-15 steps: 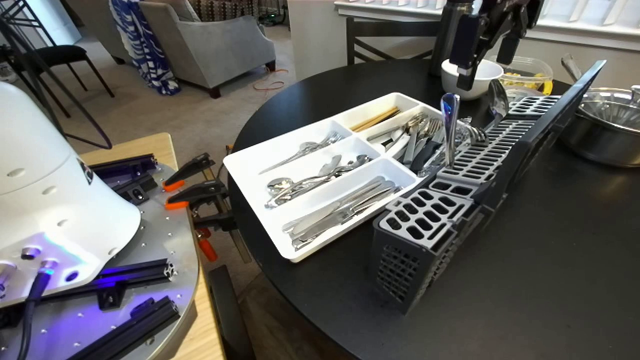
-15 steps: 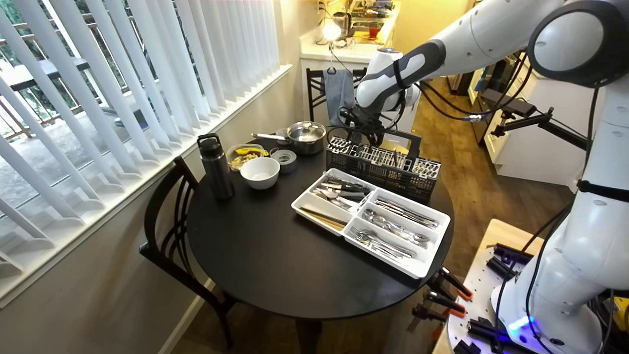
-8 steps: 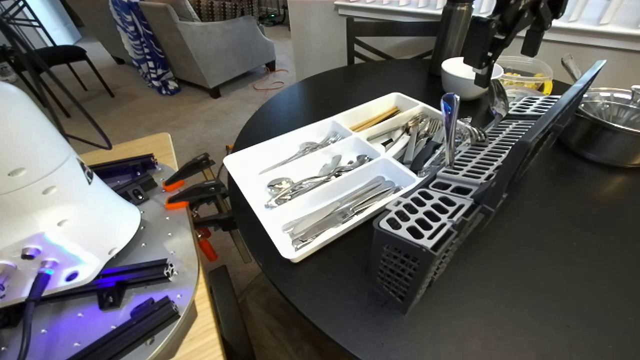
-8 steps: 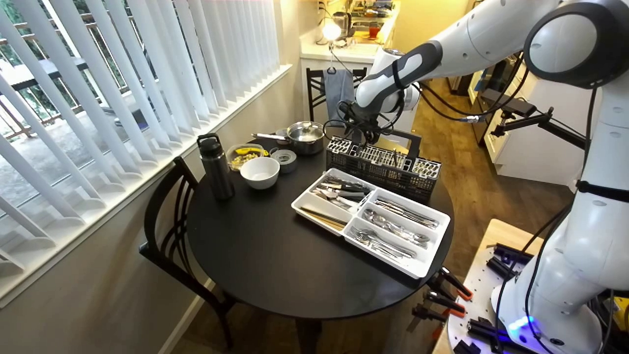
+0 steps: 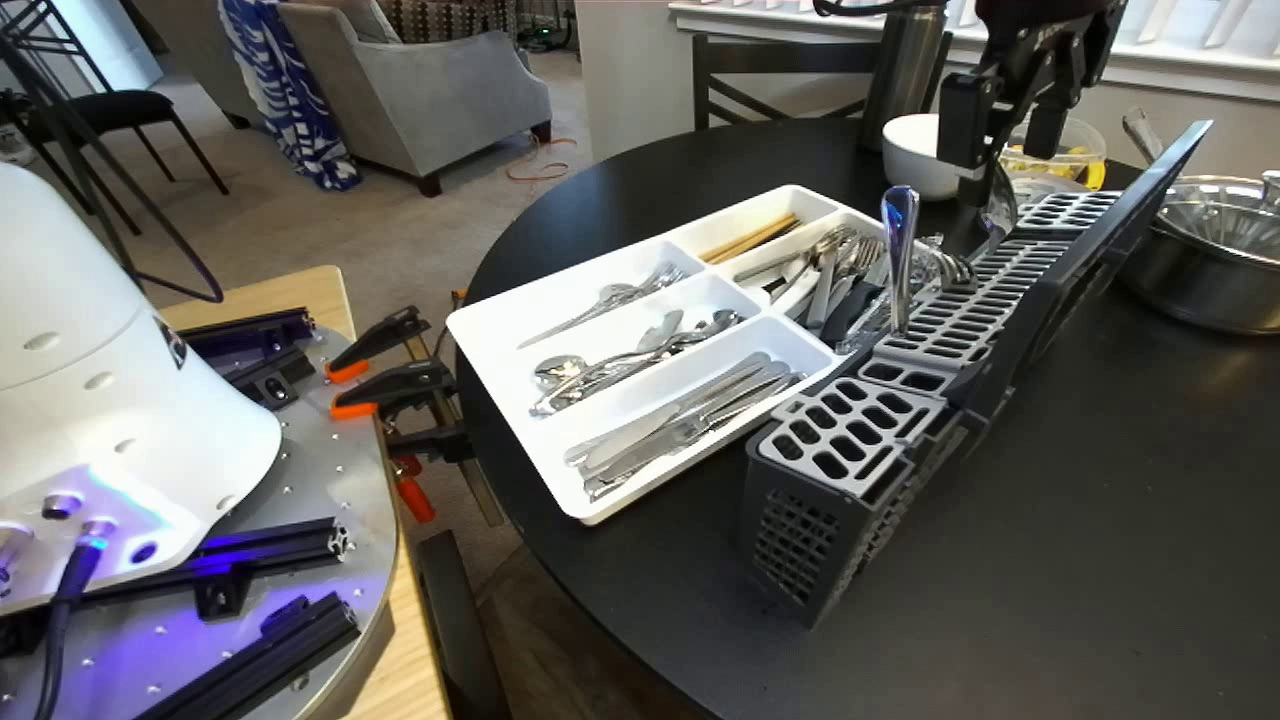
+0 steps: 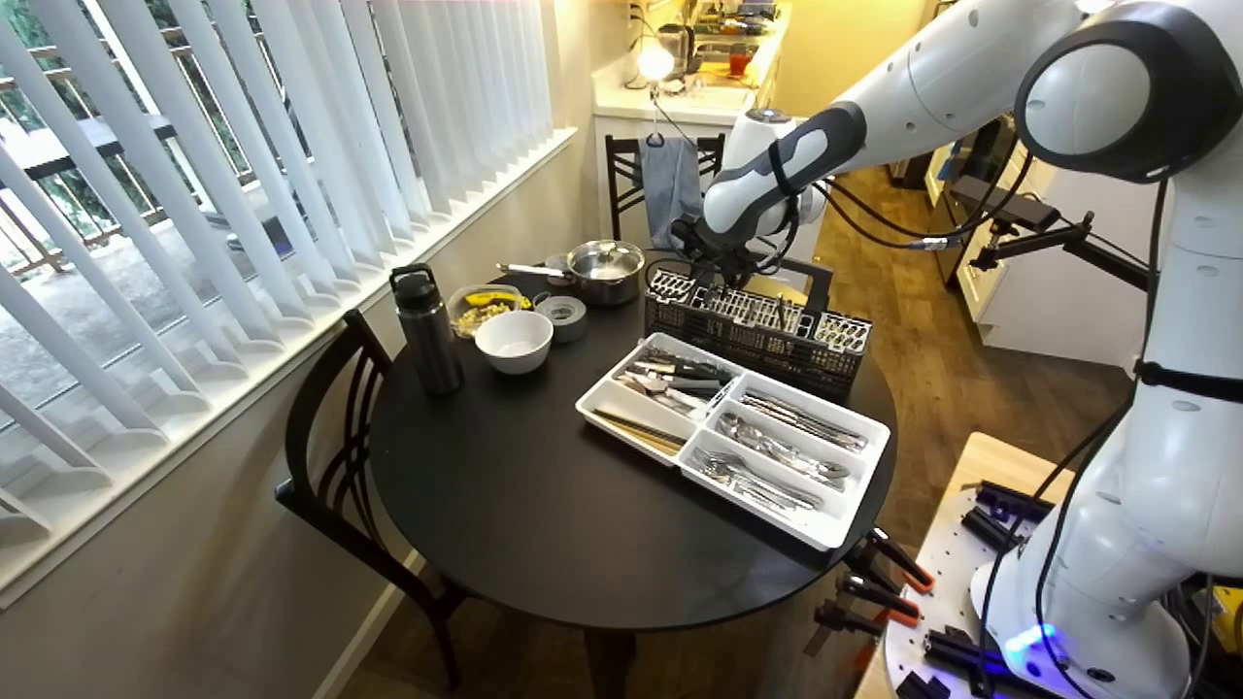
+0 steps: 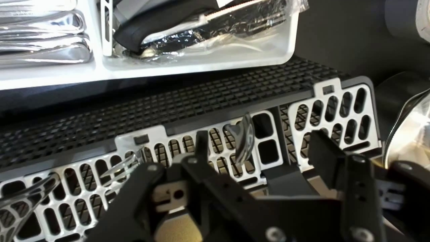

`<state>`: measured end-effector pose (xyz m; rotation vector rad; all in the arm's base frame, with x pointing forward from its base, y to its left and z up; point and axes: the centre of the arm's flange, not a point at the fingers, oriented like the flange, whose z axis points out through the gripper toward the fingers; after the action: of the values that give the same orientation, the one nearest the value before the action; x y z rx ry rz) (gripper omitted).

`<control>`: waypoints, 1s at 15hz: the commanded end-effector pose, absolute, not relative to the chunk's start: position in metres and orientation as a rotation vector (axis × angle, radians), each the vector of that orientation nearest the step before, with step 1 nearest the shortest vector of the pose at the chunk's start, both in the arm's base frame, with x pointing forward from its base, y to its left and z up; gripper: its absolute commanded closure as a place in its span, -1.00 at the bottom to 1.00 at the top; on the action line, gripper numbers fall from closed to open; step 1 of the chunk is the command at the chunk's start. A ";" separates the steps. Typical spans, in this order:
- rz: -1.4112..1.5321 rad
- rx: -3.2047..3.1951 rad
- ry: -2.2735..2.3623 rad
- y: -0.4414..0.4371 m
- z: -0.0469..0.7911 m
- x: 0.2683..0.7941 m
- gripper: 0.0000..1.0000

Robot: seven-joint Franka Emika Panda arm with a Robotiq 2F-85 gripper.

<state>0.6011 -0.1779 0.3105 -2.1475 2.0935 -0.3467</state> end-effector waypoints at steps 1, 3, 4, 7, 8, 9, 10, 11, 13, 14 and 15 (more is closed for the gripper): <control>-0.374 -2.152 2.111 -0.170 0.308 0.600 0.07; -0.383 -2.157 2.109 -0.169 0.310 0.599 0.33; -0.394 -2.161 2.107 -0.170 0.312 0.598 0.45; -0.415 -2.174 2.104 -0.173 0.316 0.597 0.82; -0.421 -2.178 2.105 -0.174 0.316 0.597 0.93; -0.426 -2.184 2.106 -0.174 0.317 0.596 0.94; -0.433 -2.192 2.105 -0.172 0.318 0.596 0.97; -0.454 -2.192 2.099 -0.171 0.321 0.596 0.98; -0.493 -2.200 2.078 -0.162 0.336 0.591 0.93; -0.510 -2.201 2.058 -0.157 0.347 0.588 0.94; -0.514 -2.206 2.036 -0.153 0.357 0.585 0.93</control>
<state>0.6065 -0.1704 0.3248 -2.2240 2.0567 -0.4618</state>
